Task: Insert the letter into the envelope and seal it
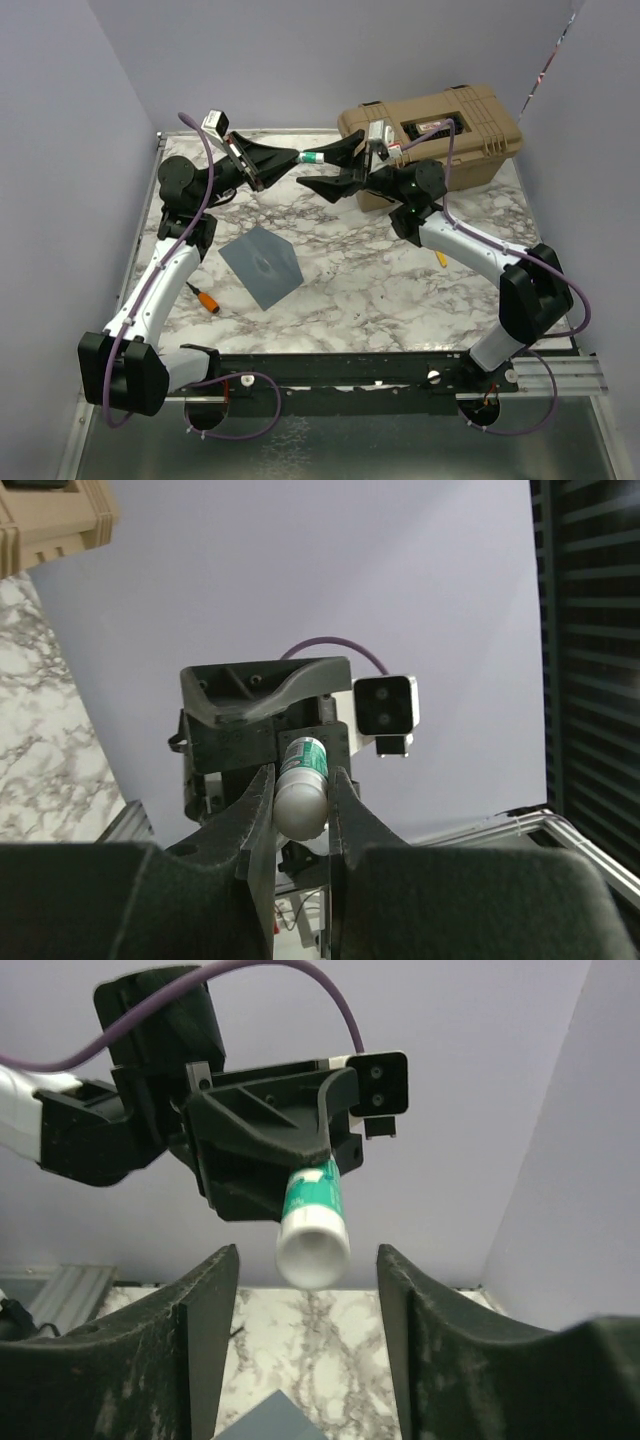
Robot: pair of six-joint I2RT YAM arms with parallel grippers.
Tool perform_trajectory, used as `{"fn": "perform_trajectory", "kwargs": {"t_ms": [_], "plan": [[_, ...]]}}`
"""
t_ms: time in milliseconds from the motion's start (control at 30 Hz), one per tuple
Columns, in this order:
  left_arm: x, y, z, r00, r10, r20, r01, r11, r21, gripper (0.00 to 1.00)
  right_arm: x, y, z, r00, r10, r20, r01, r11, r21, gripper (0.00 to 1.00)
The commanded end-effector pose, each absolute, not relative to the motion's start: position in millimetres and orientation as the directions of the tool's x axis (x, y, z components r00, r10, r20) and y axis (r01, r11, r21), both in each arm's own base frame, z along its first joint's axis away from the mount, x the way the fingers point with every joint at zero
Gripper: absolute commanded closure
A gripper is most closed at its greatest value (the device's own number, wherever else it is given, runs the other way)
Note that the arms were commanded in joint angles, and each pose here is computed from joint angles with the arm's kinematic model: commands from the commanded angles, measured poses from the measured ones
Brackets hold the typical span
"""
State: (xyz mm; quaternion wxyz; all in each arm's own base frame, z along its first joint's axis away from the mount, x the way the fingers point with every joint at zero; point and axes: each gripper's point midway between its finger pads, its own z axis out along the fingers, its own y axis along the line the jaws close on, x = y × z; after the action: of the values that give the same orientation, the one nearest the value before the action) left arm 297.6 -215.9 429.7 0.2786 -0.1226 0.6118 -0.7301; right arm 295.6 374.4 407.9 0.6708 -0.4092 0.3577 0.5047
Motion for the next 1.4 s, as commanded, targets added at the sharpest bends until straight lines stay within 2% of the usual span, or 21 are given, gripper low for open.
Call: {"fn": "perform_trajectory", "kwargs": {"t_ms": [0, 100, 233, 367, 900, 1233, 1367], "plan": [[291, -213, 450, -0.805, -0.576, -0.143, 0.293, -0.175, -0.940, 1.00, 286, 372, 435, 0.311, 0.458, -0.833, -0.950, 0.158, -0.268, 0.47], [292, -213, 448, -0.803, -0.581, -0.134, 0.289, -0.183, -0.940, 1.00, 285, 373, 439, 0.305, 0.474, -0.826, -0.952, 0.147, -0.267, 0.49], [294, -213, 443, -0.802, -0.585, -0.119, 0.279, -0.190, -0.941, 1.00, 283, 374, 444, 0.291, 0.498, -0.817, -0.956, 0.134, -0.260, 0.38], [293, -212, 443, -0.802, -0.586, -0.112, 0.279, -0.202, -0.939, 1.00, 285, 376, 444, 0.286, 0.496, -0.820, -0.958, 0.125, -0.258, 0.38], [285, -212, 448, -0.804, -0.577, -0.142, 0.320, -0.219, -0.922, 1.00, 293, 391, 443, 0.281, 0.458, -0.843, -0.959, 0.106, -0.262, 0.57], [282, -211, 451, -0.802, -0.580, -0.144, 0.333, -0.233, -0.914, 1.00, 296, 403, 428, 0.286, 0.408, -0.867, -0.958, 0.099, -0.269, 0.59], [283, -210, 452, -0.800, -0.582, -0.147, 0.337, -0.233, -0.912, 1.00, 298, 404, 430, 0.291, 0.402, -0.868, -0.957, 0.112, -0.269, 0.71]]}}
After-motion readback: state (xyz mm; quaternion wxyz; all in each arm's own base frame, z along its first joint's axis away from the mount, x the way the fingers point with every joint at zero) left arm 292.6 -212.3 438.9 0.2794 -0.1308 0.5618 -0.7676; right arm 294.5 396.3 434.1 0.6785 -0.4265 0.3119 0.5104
